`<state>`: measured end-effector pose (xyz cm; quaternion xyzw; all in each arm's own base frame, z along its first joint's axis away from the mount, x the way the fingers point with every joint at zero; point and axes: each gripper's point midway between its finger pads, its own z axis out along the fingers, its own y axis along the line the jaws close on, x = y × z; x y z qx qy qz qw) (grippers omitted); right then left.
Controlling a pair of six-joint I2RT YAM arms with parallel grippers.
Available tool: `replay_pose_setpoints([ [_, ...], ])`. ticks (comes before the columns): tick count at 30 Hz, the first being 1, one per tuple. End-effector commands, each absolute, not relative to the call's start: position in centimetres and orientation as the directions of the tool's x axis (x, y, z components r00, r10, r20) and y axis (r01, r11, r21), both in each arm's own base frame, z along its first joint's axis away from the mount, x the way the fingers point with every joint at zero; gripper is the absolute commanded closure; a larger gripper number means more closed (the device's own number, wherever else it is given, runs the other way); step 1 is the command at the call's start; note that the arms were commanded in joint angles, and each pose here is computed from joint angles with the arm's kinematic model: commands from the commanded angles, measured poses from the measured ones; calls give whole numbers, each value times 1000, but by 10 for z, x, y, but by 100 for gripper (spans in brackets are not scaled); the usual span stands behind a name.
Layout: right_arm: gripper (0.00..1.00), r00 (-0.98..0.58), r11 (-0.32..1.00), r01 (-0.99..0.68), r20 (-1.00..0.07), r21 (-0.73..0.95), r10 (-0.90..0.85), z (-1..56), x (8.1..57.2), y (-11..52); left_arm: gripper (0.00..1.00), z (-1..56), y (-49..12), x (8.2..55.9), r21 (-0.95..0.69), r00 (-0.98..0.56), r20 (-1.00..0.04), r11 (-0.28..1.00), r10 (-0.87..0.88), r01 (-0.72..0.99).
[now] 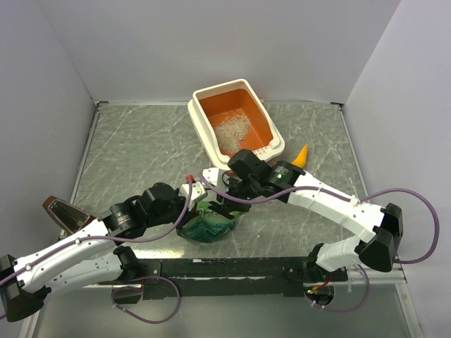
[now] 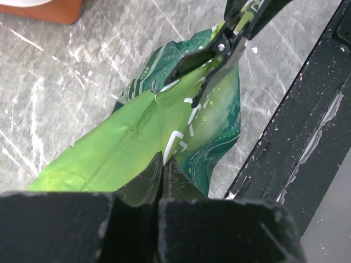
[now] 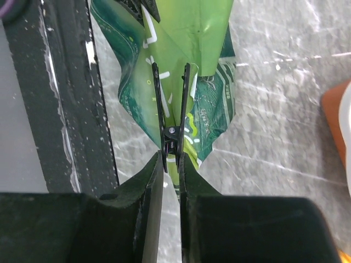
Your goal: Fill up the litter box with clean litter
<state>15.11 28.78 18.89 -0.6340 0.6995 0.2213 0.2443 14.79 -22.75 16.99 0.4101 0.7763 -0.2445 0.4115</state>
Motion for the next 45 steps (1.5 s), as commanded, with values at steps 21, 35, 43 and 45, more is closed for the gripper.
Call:
replay_pose_setpoints([
  [21,53,-29,-67,-993,-755,96,-655,195,107,317,99,212,-244,172,-6,-229,-921,578,314,816],
  [35,0,-132,494,-865,-906,-93,-402,316,175,277,44,235,-243,183,19,-232,-917,618,324,786],
  [43,0,-311,769,-639,-925,32,-220,336,204,250,1,284,-229,215,21,-235,-948,777,216,630],
  [45,0,-322,842,-535,-938,72,-125,345,217,240,1,302,-221,226,15,-218,-962,828,165,560],
])
